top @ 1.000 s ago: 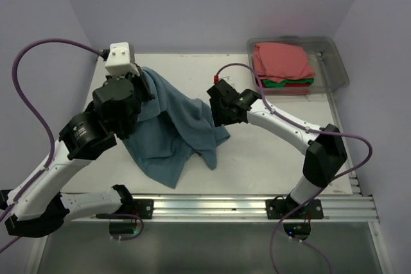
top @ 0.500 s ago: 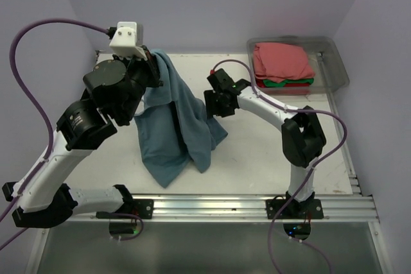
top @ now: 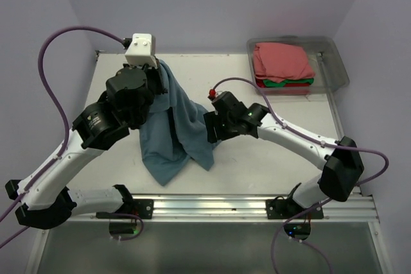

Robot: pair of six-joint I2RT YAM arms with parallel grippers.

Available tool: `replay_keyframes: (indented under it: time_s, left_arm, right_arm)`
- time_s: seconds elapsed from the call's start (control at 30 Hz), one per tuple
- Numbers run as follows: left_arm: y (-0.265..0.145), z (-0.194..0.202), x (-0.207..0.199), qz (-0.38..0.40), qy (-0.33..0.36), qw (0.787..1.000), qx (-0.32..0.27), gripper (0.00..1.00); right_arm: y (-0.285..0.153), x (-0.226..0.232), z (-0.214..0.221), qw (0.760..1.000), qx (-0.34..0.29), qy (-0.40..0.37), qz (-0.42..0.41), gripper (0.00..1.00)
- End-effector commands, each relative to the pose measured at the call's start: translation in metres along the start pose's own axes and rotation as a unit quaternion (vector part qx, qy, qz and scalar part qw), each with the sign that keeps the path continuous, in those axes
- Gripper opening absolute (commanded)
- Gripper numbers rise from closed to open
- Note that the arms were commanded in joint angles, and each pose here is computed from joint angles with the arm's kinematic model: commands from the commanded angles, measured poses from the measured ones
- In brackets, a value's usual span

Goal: Fold and stack the t-shirts
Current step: Flatten out the tshirt

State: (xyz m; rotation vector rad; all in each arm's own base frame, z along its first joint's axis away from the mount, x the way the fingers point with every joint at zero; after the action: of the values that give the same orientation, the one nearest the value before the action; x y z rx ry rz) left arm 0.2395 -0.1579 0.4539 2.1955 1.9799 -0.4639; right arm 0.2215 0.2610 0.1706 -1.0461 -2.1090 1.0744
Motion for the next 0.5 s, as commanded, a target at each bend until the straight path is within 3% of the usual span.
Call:
replay_keyframes:
  time_s: [0.0,0.27,0.47]
  left_arm:
    - [0.001,-0.017,-0.004,-0.002,-0.039,0.999,-0.038,0.0]
    - [-0.001,-0.026,-0.003,-0.002,-0.047,0.998,-0.049,0.0]
    - [-0.006,-0.03,0.0,-0.003,-0.052,0.997,-0.054,0.0]
  right_arm:
    - [0.005,0.014,0.017,1.0,0.017,-0.009,-0.001,0.63]
    - [0.05,0.069,0.042,0.996,0.061,-0.056,-0.032,0.63]
    - [0.079,0.071,0.052,0.994,0.079,-0.074,-0.008,0.63]
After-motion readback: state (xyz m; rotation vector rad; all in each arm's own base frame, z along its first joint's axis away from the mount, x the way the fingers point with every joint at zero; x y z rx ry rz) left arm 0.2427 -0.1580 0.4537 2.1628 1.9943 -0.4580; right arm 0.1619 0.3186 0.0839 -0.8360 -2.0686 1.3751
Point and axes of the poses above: each gripper's point midway between its finger pads, its own y axis out along the fingers, its own x axis along the line the jaws close on, z = x × y, the point moved 4 cm from there along -y, back along the fingers, and after that the axes turned 13 degrees about -y, right-handed, at the moved point
